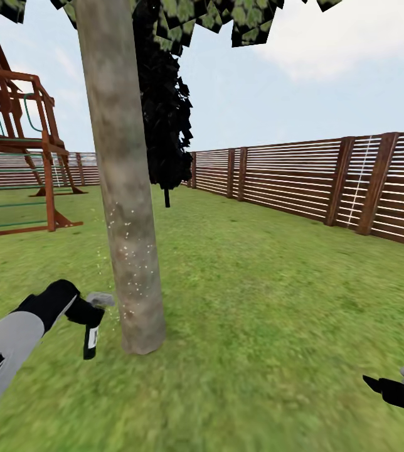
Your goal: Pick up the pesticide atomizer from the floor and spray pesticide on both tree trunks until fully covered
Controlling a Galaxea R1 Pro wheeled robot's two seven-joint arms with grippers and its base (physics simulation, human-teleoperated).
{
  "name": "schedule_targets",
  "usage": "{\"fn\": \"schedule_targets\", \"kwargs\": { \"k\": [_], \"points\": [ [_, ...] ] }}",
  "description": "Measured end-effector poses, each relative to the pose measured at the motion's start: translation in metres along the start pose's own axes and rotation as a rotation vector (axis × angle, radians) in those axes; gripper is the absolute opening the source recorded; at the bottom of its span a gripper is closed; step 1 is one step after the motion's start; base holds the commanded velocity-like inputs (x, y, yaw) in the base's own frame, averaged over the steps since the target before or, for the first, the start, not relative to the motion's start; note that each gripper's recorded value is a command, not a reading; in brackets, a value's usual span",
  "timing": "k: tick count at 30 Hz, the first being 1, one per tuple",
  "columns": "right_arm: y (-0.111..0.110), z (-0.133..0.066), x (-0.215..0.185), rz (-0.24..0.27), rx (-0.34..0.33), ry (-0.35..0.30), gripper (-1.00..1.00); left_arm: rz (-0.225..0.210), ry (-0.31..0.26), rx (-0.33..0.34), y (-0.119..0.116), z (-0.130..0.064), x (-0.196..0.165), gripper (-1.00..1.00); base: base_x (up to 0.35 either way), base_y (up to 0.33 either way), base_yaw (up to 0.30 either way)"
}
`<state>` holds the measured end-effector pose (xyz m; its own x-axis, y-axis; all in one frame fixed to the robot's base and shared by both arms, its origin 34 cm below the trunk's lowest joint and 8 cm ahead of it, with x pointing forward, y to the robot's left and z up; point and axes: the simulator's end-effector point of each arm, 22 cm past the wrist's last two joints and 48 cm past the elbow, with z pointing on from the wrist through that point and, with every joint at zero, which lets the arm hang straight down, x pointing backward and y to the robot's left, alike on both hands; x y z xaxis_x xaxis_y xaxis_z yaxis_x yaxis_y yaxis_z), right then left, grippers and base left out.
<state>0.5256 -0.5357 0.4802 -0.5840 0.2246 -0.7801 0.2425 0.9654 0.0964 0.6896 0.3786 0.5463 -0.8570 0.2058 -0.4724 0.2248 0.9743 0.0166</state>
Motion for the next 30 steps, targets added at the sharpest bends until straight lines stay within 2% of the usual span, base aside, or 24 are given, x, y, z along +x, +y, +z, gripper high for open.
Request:
{"fn": "schedule_targets", "kwargs": {
  "k": [2, 4, 6, 7, 9, 11, 16, 23, 30],
  "points": [
    [0.0, 0.0, 0.0, 0.001, -0.001, 0.0, 1.0, 0.01, 0.006, -0.055, 0.011, 0.011, 0.014, -1.0, 0.0, 0.0, 0.0],
    [0.0, 0.0, 0.0, 0.002, -0.001, -0.001, 1.0, 0.012, -0.006, -0.054, 0.006, 0.016, 0.014, -1.0, 0.0, 0.0, 0.0],
    [0.0, 0.0, 0.0, 0.001, -0.002, -0.002, 1.0, 0.03, -0.006, -0.032, -0.007, 0.033, 0.029, -1.0, 0.0, 0.0, 0.122],
    [0.0, -0.001, -0.001, 0.001, -0.001, -0.003, 1.0, 0.021, -0.06, 0.007, -0.018, 0.038, 0.024, -1.0, 0.0, -0.023, 0.223],
    [0.0, -0.001, -0.001, 0.001, -0.001, -0.003, 1.0, -0.039, -0.146, 0.081, -0.035, 0.039, 0.009, -1.0, 0.0, -0.207, 0.245],
    [0.0, 0.0, 0.0, 0.002, -0.002, -0.002, 1.0, -0.063, -0.167, 0.103, -0.039, 0.038, 0.005, -1.0, -0.024, -0.297, 0.219],
    [0.0, 0.0, 0.0, 0.002, -0.002, -0.002, 1.0, -0.069, -0.173, 0.112, -0.042, 0.039, 0.004, -1.0, -0.131, -0.303, 0.029],
    [0.0, -0.001, -0.001, 0.001, 0.0, -0.004, 1.0, -0.047, -0.176, 0.163, -0.083, 0.046, -0.006, -1.0, -0.082, -0.312, 0.101],
    [-0.001, 0.0, -0.001, -0.003, 0.004, -0.006, 1.0, -0.043, -0.176, 0.163, -0.085, 0.046, -0.007, -1.0, -0.001, -0.117, 0.068]
  ]
}}
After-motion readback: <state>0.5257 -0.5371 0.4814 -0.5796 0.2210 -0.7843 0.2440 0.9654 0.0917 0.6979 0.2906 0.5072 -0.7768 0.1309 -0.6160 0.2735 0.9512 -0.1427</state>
